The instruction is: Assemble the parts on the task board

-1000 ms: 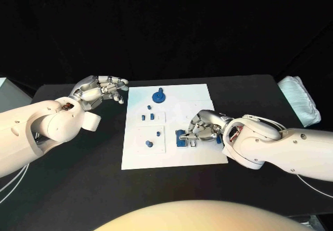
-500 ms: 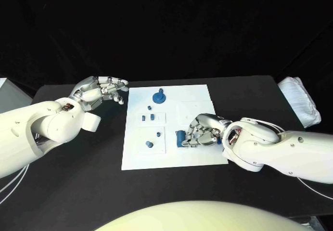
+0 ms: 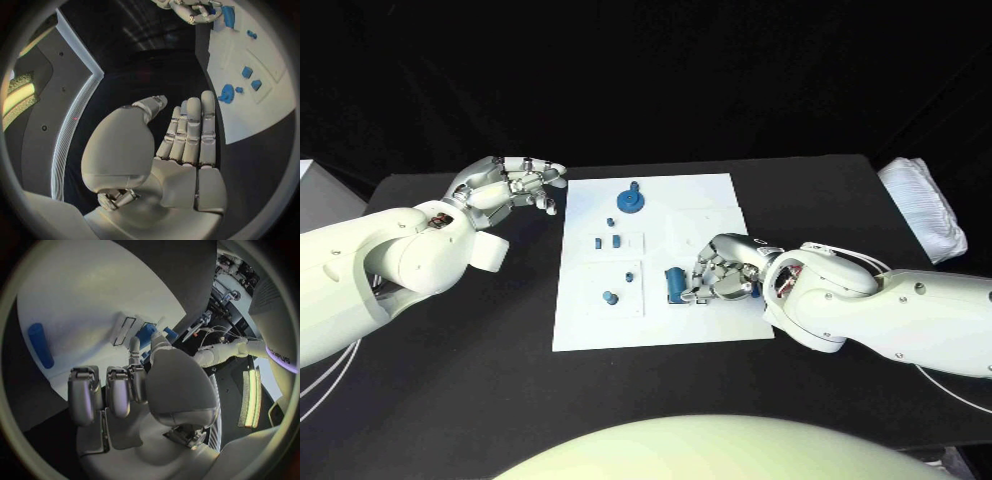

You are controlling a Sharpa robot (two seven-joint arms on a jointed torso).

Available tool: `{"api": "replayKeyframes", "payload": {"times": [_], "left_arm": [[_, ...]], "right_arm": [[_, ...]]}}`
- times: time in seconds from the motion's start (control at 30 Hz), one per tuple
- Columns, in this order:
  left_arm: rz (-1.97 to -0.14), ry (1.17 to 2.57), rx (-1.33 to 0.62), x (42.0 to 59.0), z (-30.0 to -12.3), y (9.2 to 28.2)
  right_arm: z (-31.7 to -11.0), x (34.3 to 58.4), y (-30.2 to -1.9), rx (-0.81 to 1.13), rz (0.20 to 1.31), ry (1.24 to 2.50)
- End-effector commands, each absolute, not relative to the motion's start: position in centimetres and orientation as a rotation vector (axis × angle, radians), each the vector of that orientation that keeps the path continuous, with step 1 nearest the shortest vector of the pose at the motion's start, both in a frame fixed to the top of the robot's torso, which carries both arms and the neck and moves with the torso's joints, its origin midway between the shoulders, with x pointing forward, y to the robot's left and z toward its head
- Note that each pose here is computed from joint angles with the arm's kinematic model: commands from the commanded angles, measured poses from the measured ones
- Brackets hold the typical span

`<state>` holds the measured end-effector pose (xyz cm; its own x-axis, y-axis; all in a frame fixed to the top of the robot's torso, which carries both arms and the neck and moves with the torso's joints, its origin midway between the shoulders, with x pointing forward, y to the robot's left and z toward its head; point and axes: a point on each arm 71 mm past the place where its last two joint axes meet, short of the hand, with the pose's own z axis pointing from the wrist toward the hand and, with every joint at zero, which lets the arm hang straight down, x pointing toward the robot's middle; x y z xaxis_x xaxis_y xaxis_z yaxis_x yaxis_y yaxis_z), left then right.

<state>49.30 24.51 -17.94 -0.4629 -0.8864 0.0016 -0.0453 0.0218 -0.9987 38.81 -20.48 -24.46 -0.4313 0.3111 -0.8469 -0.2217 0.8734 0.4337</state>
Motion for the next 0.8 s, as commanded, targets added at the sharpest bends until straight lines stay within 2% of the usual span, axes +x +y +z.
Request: {"api": "replayKeyframes", "payload": {"times": [0.03,0.47,0.8], "left_arm": [[-1.539,1.607,-0.959,49.3,-17.9,24.4],[-1.531,1.61,-0.964,49.4,-18.0,24.7],[-1.528,1.61,-0.965,49.4,-18.0,24.7]], "right_arm": [[-24.5,39.1,-20.8,0.072,0.573,1.917],[-25.6,38.8,-20.4,0.035,0.552,2.008],[-25.6,38.8,-20.2,0.054,0.534,1.989]]}}
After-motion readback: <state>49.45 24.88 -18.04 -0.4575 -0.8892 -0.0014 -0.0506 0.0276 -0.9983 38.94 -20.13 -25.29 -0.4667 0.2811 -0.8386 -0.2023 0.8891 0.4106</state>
